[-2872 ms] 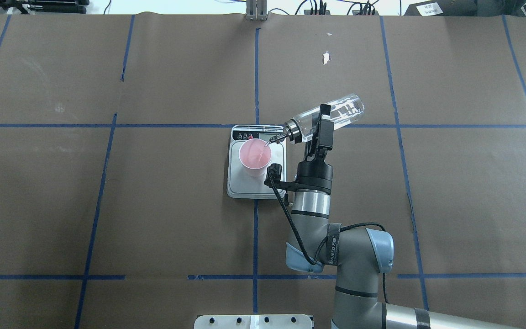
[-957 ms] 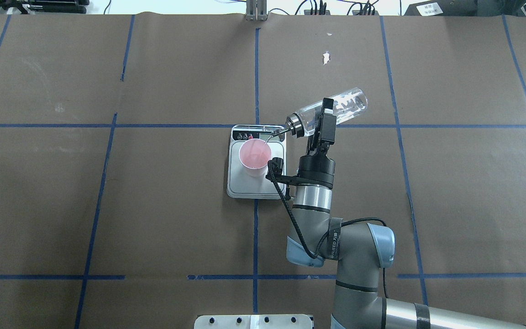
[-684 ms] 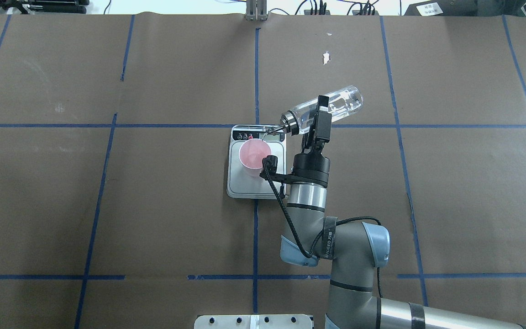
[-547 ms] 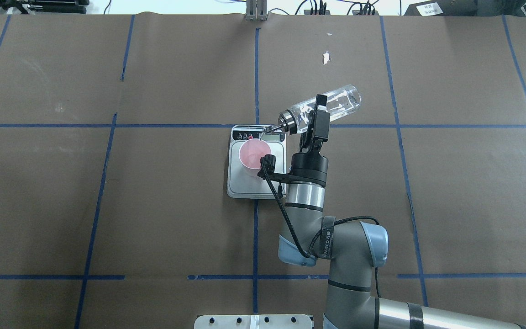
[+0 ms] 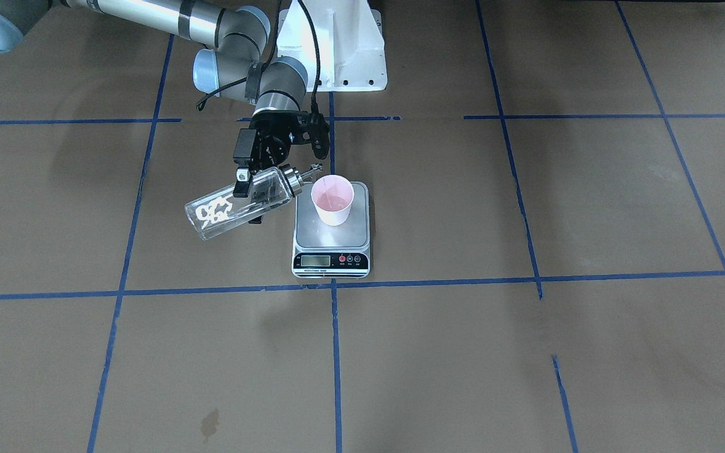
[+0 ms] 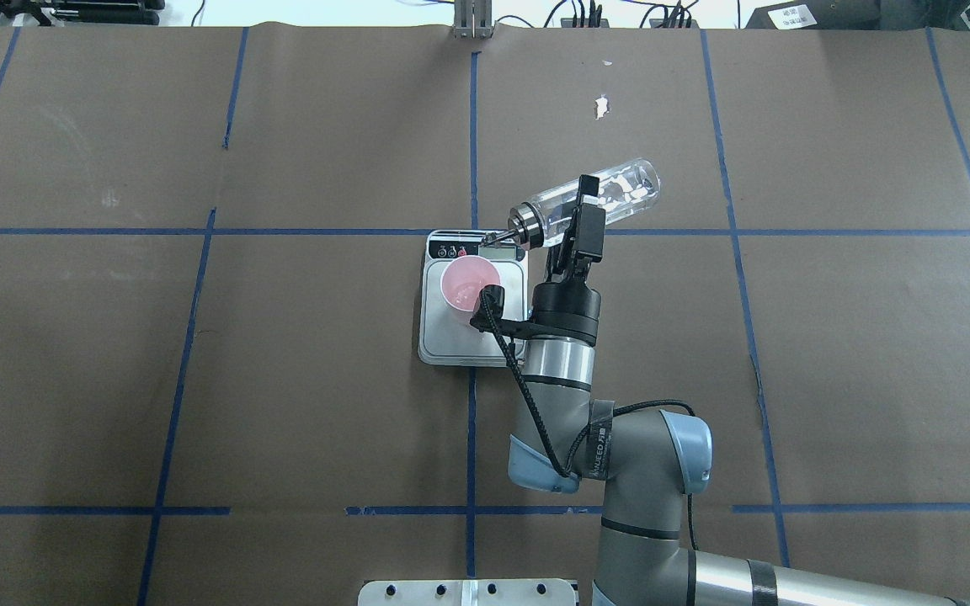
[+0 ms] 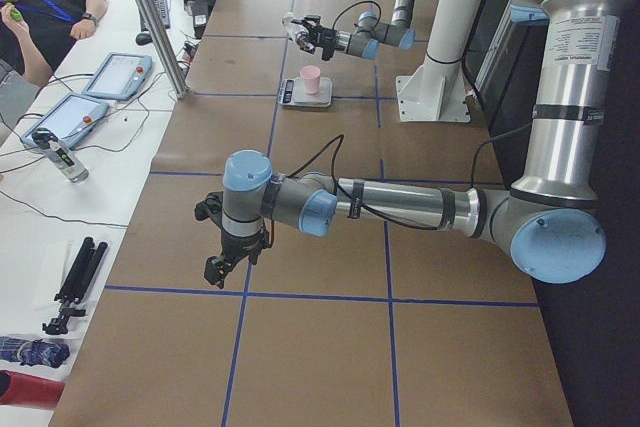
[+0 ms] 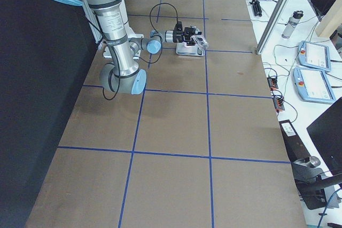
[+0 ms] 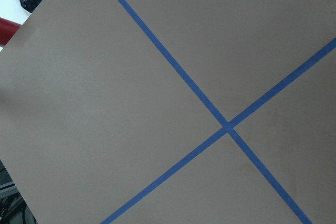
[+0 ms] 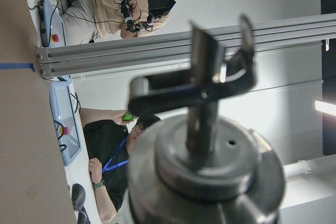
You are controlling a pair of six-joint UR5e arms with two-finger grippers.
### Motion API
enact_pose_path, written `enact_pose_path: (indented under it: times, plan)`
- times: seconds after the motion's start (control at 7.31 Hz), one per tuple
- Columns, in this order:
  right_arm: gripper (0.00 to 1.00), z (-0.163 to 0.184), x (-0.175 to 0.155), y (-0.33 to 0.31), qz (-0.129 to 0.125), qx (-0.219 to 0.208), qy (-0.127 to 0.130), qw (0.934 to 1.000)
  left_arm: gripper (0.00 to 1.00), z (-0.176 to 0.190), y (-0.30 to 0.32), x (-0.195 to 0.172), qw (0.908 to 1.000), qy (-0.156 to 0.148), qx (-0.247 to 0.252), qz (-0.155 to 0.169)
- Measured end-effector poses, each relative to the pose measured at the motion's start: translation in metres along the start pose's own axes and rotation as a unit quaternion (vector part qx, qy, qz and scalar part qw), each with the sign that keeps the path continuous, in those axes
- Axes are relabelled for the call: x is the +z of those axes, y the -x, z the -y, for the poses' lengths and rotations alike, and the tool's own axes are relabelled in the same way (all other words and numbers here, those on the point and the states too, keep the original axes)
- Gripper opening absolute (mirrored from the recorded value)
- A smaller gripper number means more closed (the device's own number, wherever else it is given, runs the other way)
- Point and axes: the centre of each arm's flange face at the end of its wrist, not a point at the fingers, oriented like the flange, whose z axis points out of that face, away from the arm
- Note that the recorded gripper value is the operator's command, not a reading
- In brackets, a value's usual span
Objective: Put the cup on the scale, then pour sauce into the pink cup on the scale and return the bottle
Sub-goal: 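Tilt the glass bottle back upright with the right gripper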
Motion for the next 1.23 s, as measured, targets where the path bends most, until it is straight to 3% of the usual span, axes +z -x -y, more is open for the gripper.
enact_pose_path:
  times: [0.27,0.68,1.09,1.23]
  plan:
    - [0.00,0.002,-0.001,-0.002,0.013,0.018,0.003,0.9997,1.00,0.000,0.000,0.000,1.0000,0.000,0.000,0.000]
    - [0.00,0.004,0.003,-0.015,0.062,0.117,0.013,0.9911,1.00,0.002,0.001,-0.005,1.0000,-0.004,-0.001,0.003]
    - [0.00,-0.013,0.016,-0.020,0.099,0.213,0.021,0.9719,1.00,0.004,0.003,-0.010,0.9999,-0.009,-0.005,0.005]
    - [0.00,-0.025,0.022,-0.015,0.115,0.260,0.032,0.9582,1.00,0.004,0.004,-0.012,0.9999,-0.010,-0.006,0.006]
